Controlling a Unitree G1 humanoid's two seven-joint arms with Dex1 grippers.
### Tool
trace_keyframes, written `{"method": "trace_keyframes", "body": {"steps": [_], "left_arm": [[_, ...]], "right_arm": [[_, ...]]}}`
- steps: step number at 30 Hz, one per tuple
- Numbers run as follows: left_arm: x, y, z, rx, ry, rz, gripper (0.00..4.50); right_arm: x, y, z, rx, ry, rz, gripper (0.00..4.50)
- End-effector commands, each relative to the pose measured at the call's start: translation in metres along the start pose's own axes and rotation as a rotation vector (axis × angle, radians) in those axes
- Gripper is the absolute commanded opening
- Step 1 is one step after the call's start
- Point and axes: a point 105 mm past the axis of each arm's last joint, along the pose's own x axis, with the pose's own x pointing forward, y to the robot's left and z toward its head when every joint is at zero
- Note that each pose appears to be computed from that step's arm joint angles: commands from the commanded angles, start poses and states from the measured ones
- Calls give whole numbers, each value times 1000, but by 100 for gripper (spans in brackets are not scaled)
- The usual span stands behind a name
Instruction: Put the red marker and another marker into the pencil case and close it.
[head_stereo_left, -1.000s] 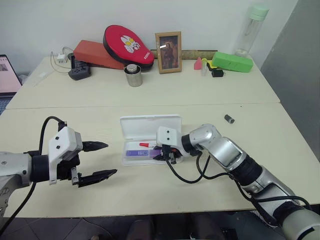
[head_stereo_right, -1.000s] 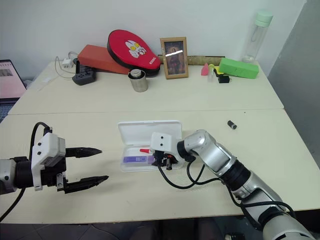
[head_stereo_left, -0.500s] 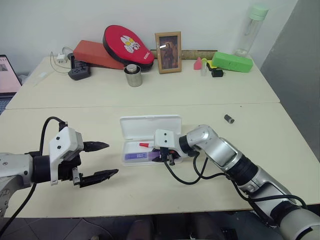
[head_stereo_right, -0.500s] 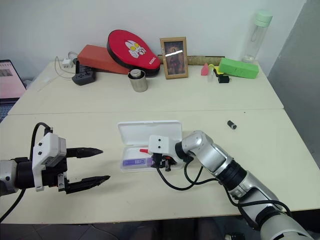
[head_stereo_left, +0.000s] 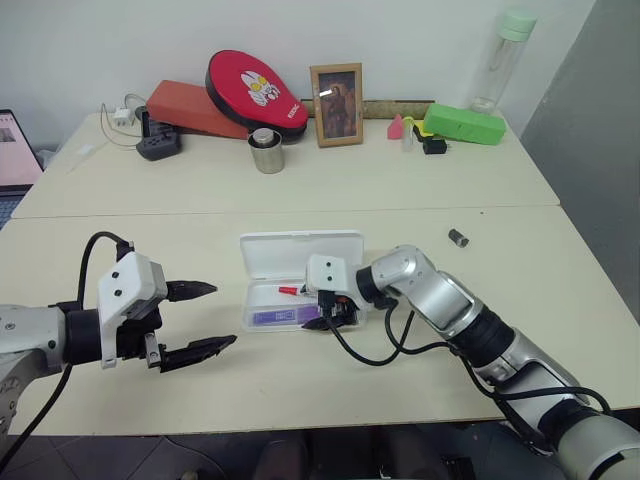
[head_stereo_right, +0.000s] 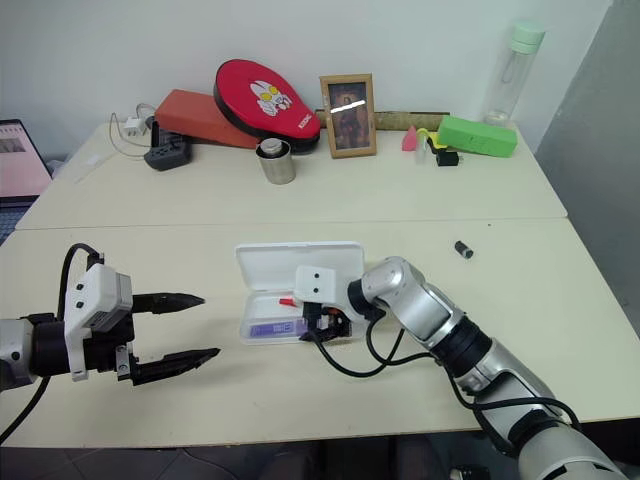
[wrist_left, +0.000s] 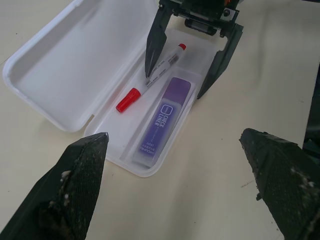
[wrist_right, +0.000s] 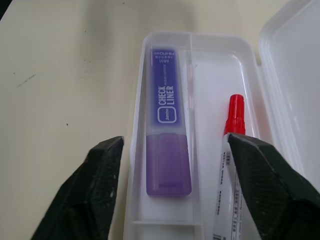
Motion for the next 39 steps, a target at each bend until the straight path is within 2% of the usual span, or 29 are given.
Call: {"method": "trace_keyframes", "body": {"steps": [1, 5, 8, 11, 15, 18, 19, 20, 22, 26, 30, 39], "left_arm": [[-1, 3, 8, 46, -9, 13, 450], [2, 3, 11, 56, -26, 7, 450], [11, -1, 27, 60, -113, -25, 450], [26, -9, 41, 67, -184, -78, 450], [52, -16, 63, 77, -309, -121, 450], [67, -18, 74, 79, -369, -138, 450], [77, -19, 84, 80, -420, -154, 450], [84, -20, 91, 83, -452, -166, 450], [92, -20, 100, 91, -488, -174, 450], [107, -17, 114, 125, -534, -165, 450], [116, -19, 123, 131, -571, -175, 450], [121, -18, 130, 135, -596, -145, 450]], "right_arm": [[-9, -8, 24, -59, -70, -24, 447], [-19, -5, 32, -69, -103, -16, 447], [-53, 7, 32, -29, -169, -6, 447], [-88, 4, 15, 67, -169, -106, 447], [-138, -2, -15, 236, -159, -268, 447], [-165, -25, -42, 353, -105, -455, 447], [-190, -51, -74, 443, -33, -657, 447], [-208, -64, -98, 500, 31, -789, 447], [-225, -74, -126, 560, 99, -916, 447], [-235, -82, -160, 621, 163, -1010, 447], [-239, -87, -174, 648, 179, -1041, 447], [-228, -89, -175, 708, 122, -990, 447]]}}
